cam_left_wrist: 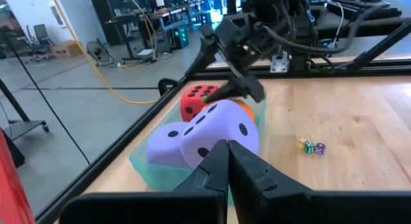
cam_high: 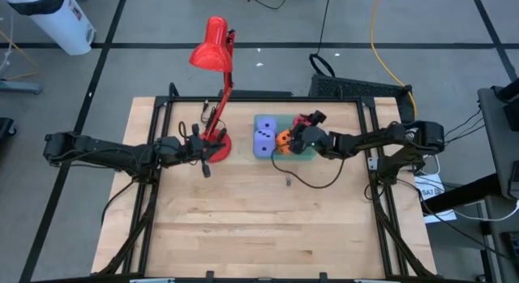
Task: Pick & Place Dice
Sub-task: Put the purple die into the green bin
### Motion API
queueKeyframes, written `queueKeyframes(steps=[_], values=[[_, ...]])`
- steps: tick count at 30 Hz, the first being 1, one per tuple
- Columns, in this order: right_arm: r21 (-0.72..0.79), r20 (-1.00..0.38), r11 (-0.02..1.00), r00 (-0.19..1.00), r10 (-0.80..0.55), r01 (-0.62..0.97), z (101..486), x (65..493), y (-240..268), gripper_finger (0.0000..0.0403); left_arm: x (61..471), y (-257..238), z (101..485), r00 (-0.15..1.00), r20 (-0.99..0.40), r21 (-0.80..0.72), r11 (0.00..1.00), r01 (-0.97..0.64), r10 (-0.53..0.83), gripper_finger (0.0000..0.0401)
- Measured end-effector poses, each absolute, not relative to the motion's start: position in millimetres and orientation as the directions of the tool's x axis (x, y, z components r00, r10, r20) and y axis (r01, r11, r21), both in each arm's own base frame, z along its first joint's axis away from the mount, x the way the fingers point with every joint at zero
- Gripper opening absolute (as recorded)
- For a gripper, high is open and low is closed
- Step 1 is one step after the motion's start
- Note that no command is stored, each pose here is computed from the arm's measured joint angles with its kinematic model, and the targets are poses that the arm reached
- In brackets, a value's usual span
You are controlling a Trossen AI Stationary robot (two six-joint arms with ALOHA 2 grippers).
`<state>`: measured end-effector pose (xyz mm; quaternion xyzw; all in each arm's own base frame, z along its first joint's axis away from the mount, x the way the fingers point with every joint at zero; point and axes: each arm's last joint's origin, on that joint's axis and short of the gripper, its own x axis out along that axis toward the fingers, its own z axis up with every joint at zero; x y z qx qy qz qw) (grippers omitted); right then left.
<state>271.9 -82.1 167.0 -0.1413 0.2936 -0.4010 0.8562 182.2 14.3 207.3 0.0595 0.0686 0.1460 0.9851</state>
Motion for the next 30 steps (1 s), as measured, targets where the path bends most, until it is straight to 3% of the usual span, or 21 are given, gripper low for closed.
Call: queueKeyframes(steps=[5, 12, 15, 20, 24, 30], values=[[-0.489, -0.340, 0.566, 0.453, -0.824, 0.664, 177.0, 267.8, -81.3, 0.0334, 182.2, 13.6, 206.8, 0.949, -0.122, 0.142, 0.951, -0.274, 0.292, 0.0010], [-0.438, -0.313, 0.655, 0.578, -0.753, 0.616, 197.3, 266.1, -64.7, 0.0334, 182.3, 13.3, 206.7, 0.949, -0.123, 0.150, 0.951, -0.270, 0.289, 0.0011], [-0.391, -0.330, 0.763, 0.695, -0.639, 0.515, 206.8, 264.2, -51.4, 0.0334, 182.2, 13.3, 206.0, 0.948, -0.130, 0.152, 0.951, -0.269, 0.289, 0.0017], [-0.283, -0.371, 0.935, 0.874, -0.313, 0.215, 226.0, 252.3, -19.0, 0.0334, 181.2, 13.3, 205.3, 0.947, -0.143, 0.169, 0.949, -0.264, 0.289, 0.0012], [-0.243, -0.406, 0.964, 0.892, -0.197, 0.102, 229.3, 239.0, 1.4, 0.0334, 176.0, 12.2, 213.8, 0.961, -0.091, 0.152, 0.957, -0.246, 0.261, 0.0003], [-0.195, -0.531, 0.977, 0.846, -0.035, -0.082, 191.2, 226.6, 22.3, 0.0331, 165.8, 5.8, 219.2, 0.983, -0.090, 0.130, 0.980, -0.150, 0.162, 0.0015]])
